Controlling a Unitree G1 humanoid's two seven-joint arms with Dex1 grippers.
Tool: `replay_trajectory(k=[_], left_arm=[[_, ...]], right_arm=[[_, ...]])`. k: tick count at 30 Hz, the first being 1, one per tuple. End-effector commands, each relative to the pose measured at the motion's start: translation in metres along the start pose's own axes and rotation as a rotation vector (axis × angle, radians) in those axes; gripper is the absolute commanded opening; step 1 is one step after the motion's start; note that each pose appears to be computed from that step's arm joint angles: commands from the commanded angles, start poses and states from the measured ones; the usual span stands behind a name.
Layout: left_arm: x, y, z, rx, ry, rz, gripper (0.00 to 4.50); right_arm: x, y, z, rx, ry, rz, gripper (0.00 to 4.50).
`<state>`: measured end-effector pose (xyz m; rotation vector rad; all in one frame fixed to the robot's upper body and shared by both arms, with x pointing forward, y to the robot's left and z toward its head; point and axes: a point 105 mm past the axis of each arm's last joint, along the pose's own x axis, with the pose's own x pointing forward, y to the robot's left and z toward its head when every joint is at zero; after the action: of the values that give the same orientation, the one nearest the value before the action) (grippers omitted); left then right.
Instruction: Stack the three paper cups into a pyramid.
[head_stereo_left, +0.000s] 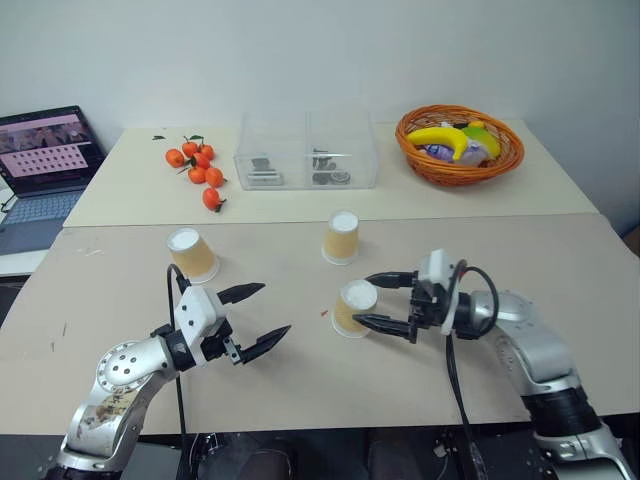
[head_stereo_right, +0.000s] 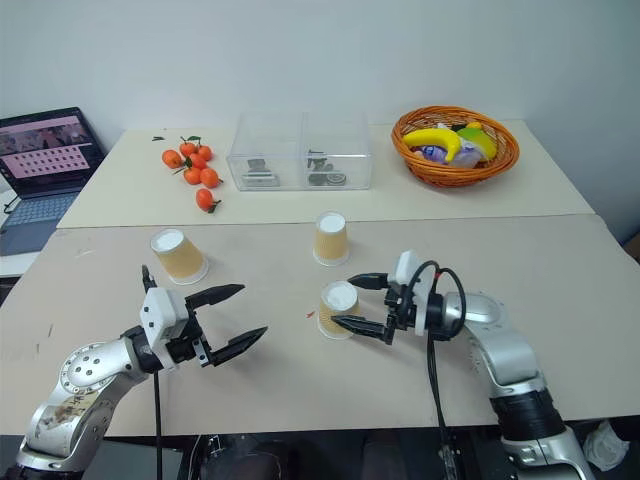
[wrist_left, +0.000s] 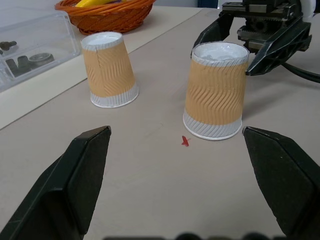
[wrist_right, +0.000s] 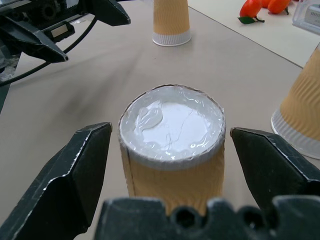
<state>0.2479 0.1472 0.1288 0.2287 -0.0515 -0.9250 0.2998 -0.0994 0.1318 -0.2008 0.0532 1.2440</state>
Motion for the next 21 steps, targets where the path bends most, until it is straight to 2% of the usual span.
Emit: replay_trajectory(k=[1,3,4,8,15,21], left_arm=[[-0.006,0.003,0.007,0.013,-0.021,0.058,4.50],[-0.006,0.003,0.006,0.003,-0.023,0.074,4.50],[-0.007,0.002,0.005,0.001,-0.023,0.085,4.50],[-0.010,-0.001,0.003,-0.009,-0.019,0.114,4.50],[-0.014,-0.008,0.003,-0.018,-0.027,0.173,4.50],[-0.020,-0.012,0.003,-0.021,-0.028,0.231,4.50]], right_arm=[[0.002,-0.008,0.010,-0.055,-0.030,-0.006,3.47],[0.002,-0.011,0.009,-0.058,-0.032,-0.012,2.75],[0.003,-0.013,0.010,-0.057,-0.034,-0.012,2.70],[0.010,-0.014,0.015,-0.059,-0.048,0.015,2.70],[0.072,0.011,0.034,-0.085,-0.103,0.236,2.70],[0.101,0.002,0.035,-0.127,-0.092,0.283,2.70]])
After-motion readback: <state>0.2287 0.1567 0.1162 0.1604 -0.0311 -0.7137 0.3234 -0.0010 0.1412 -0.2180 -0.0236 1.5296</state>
